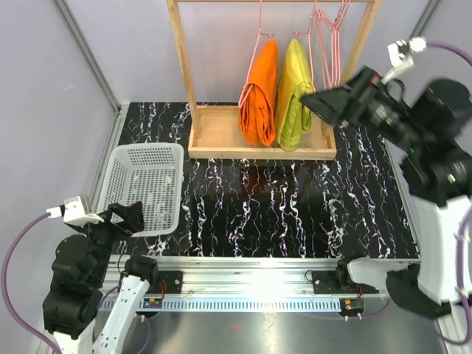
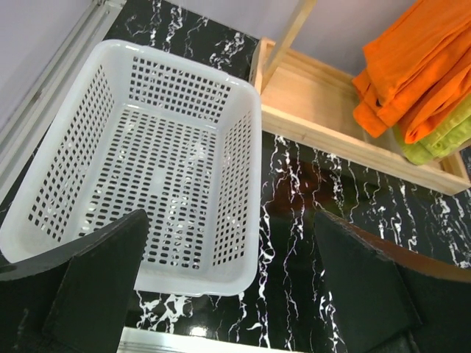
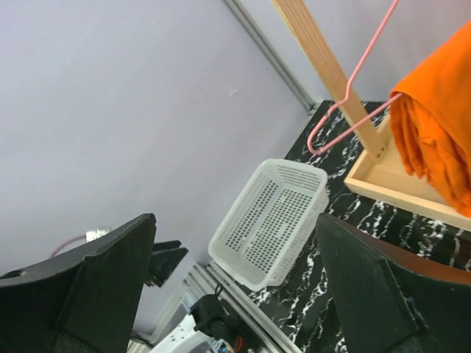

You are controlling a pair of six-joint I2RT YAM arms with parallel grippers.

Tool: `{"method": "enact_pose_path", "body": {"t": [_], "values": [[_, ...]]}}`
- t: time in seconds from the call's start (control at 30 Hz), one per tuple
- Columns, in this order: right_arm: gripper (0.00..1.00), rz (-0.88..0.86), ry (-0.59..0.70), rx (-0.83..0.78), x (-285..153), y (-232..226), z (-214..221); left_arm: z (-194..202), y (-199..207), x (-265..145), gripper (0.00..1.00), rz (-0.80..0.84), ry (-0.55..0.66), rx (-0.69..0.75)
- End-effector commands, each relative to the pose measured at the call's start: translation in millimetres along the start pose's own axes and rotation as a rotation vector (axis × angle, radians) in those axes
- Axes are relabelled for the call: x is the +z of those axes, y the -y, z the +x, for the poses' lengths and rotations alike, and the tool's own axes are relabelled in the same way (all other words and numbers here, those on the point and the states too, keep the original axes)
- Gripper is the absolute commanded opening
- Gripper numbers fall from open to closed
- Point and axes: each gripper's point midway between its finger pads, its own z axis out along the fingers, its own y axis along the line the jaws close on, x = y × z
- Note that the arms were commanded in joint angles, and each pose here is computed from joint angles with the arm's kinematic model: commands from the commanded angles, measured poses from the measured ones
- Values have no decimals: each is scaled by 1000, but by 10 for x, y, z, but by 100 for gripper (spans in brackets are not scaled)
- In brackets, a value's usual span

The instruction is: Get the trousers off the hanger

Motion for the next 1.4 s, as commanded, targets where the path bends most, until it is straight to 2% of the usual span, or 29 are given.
{"method": "enact_pose_path", "body": {"t": [0.0,0.13,0.17,0.33,0.57,0.63,0.83,1.0,1.37], "values": [[97,-151,-12,47,322,-229,-182,-120,114,-58,99,79,82,-25],[94,-82,-12,88,716,53,-251,-102,113,-88,99,86,86,-36],[94,-13,-22,100,905,286,-217,-99,109,-72,99,80,79,-33],[91,169,-27,67,1385,740,-154,-45,101,31,99,51,27,-23],[88,389,-7,-10,1788,1029,35,6,93,134,99,22,-24,-12],[87,474,5,-35,1915,1237,103,3,104,134,99,27,-23,-12],[82,525,63,-137,2232,1452,73,33,172,121,99,67,-47,2],[76,513,106,-192,2404,1510,0,44,173,89,99,75,-49,5],[50,647,73,-333,2350,1817,61,40,154,13,99,81,-35,6]]}}
